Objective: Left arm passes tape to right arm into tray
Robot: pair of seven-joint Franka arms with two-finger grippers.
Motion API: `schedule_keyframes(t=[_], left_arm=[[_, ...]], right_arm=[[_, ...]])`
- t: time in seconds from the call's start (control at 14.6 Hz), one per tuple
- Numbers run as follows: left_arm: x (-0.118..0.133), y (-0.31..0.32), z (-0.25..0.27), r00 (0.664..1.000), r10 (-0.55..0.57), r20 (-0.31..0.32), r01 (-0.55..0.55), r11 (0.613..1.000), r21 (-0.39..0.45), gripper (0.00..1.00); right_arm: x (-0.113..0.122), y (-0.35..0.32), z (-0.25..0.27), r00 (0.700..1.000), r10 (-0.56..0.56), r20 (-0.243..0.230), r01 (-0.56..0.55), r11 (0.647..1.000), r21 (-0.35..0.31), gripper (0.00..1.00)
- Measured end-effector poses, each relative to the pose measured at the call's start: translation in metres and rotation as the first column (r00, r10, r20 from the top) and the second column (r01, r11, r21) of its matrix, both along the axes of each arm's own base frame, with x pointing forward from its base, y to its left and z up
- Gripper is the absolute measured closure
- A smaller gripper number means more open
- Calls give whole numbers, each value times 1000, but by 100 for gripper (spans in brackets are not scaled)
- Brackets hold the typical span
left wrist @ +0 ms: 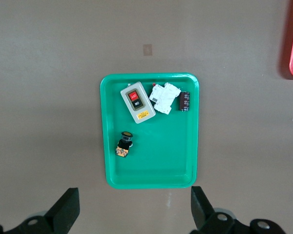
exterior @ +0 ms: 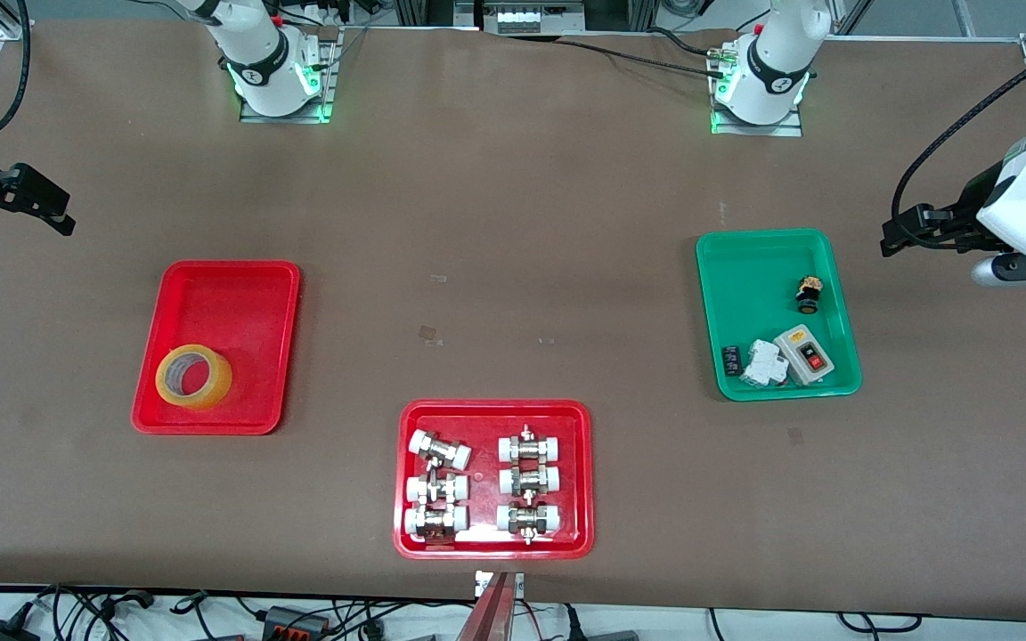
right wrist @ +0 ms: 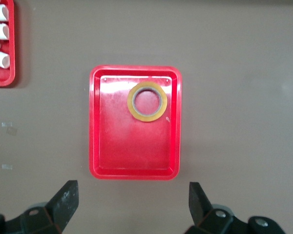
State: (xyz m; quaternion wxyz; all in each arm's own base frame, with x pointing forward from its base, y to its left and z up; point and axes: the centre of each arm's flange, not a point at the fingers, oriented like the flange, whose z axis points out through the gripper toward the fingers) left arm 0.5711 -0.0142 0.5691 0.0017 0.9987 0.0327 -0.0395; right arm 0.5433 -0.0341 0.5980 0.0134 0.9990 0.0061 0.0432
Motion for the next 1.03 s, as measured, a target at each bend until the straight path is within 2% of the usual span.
schedule_keyframes(t=[0.21, 0.75, 1.03], left_arm=[[0, -1, 0, 1000, -1, 0, 1, 1000, 0, 0], [1, -1, 0, 1000, -2, 7, 2, 1000, 0, 0], [7, -1, -5, 1000, -2, 26, 2, 1000, -1, 0]], right_arm=[[-1, 2, -1, 1000, 3, -15, -3, 1000, 1, 0], [0, 4, 1, 1000, 8, 3, -8, 1000, -1, 0], [0, 4, 0, 1000, 0, -2, 0, 1000, 1, 0]])
